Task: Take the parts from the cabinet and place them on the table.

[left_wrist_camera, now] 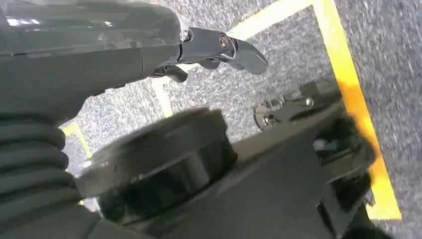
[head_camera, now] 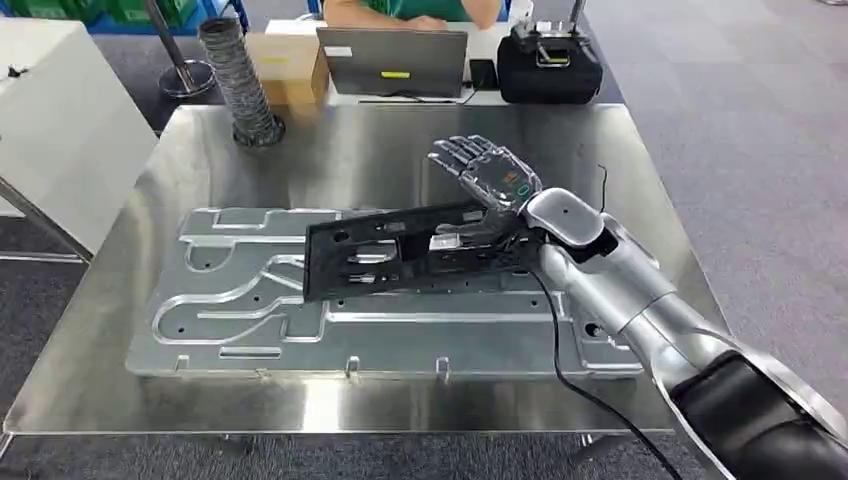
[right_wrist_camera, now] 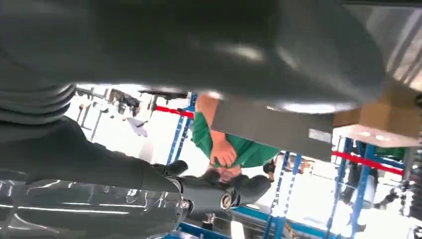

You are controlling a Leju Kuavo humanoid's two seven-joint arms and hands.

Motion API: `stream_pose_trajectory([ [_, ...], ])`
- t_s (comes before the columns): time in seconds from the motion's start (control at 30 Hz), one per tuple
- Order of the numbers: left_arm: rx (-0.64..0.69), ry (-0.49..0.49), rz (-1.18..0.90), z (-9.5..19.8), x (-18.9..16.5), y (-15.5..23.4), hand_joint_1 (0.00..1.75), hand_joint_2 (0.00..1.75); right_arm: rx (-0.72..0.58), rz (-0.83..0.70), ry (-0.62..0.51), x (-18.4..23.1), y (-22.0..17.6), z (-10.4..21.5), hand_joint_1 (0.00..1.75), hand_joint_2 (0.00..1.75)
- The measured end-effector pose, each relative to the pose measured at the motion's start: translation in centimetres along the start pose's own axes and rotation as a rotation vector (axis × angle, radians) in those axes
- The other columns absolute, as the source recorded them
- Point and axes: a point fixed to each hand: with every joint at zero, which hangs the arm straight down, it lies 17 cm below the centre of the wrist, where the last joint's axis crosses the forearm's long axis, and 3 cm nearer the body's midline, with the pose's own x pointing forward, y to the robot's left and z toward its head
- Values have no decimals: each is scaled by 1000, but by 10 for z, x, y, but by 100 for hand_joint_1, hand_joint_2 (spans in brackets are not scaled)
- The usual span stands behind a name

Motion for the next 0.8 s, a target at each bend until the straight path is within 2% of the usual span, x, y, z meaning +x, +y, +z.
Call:
stream_pose_trajectory([
  [0.8,-22,8,13,1,-8,-6,0,0,-11,-24,37,-15,-4,3,0,0],
])
